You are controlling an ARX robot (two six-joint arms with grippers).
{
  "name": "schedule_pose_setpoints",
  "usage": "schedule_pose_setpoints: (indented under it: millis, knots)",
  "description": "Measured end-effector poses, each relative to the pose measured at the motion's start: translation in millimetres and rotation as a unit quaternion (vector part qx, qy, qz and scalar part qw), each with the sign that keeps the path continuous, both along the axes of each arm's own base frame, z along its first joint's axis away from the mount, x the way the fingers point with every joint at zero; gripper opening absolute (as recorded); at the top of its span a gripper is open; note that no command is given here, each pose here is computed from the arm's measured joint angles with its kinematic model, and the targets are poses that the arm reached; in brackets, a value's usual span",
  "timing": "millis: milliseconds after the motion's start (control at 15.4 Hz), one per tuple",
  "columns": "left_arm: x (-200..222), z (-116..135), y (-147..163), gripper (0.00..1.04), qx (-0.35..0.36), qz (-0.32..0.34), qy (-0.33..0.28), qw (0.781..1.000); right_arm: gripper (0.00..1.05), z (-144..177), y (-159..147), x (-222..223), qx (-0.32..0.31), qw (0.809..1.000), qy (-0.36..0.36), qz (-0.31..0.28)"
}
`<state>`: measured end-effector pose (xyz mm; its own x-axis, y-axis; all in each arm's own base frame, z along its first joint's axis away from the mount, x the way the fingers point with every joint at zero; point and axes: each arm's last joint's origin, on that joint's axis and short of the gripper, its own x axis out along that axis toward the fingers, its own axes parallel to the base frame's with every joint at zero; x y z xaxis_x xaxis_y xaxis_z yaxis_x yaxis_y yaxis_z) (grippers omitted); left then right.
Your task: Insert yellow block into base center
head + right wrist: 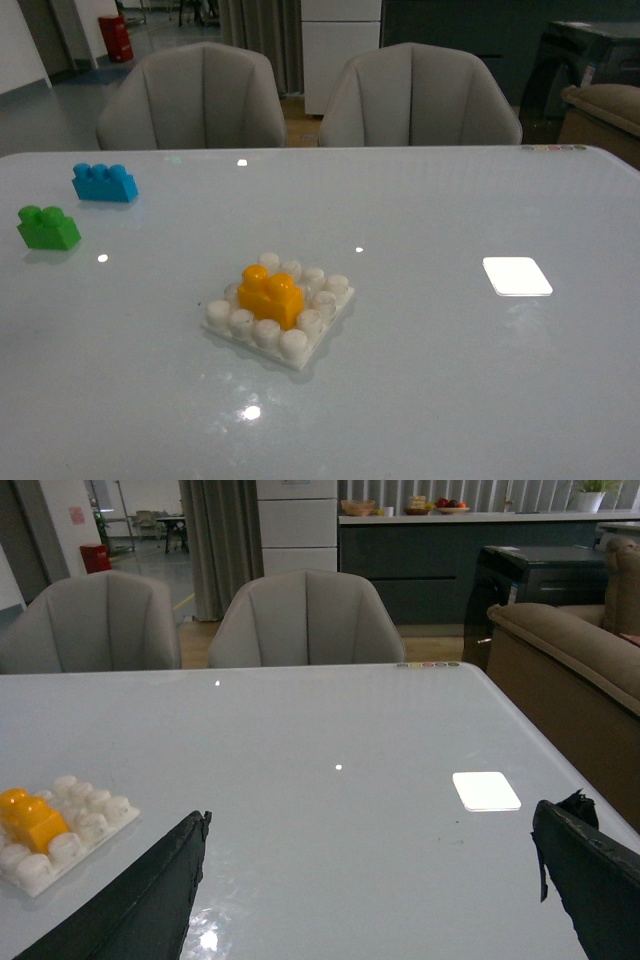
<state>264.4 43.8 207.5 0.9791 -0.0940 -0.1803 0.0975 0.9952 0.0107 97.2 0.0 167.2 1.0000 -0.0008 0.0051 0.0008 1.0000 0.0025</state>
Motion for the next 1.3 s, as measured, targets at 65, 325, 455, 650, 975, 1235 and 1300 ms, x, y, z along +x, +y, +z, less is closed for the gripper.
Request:
schedule_pose_setpoints:
  millis: [65,325,455,650,975,1235,1300]
  knots:
    - [-13,10,3,0.98,0.006,0.006,-0.012,1.0,0.98,0,0,0,0.0,1.0,0.0,0.0]
    - [-76,3,-14,0.56,-0.005,0.044,-0.059,0.997,0.98,0,0,0,0.0,1.0,0.0,0.0]
    - [-106,1,-25,0.31,-0.008,0.049,-0.068,0.996,0.98,0,0,0,0.0,1.0,0.0,0.0]
    - [-129,-9,-40,0.02,-0.008,0.052,-0.092,0.994,0.98,0,0,0,0.0,1.0,0.0,0.0]
    - [-142,-25,-44,0.02,-0.008,0.048,-0.089,0.995,0.98,0,0,0,0.0,1.0,0.0,0.0]
    - [-149,-30,-44,0.02,-0.009,0.048,-0.093,0.994,0.98,0,0,0,0.0,1.0,0.0,0.0]
    - [-150,-33,-44,0.02,-0.009,0.048,-0.103,0.993,0.98,0,0,0,0.0,1.0,0.0,0.0]
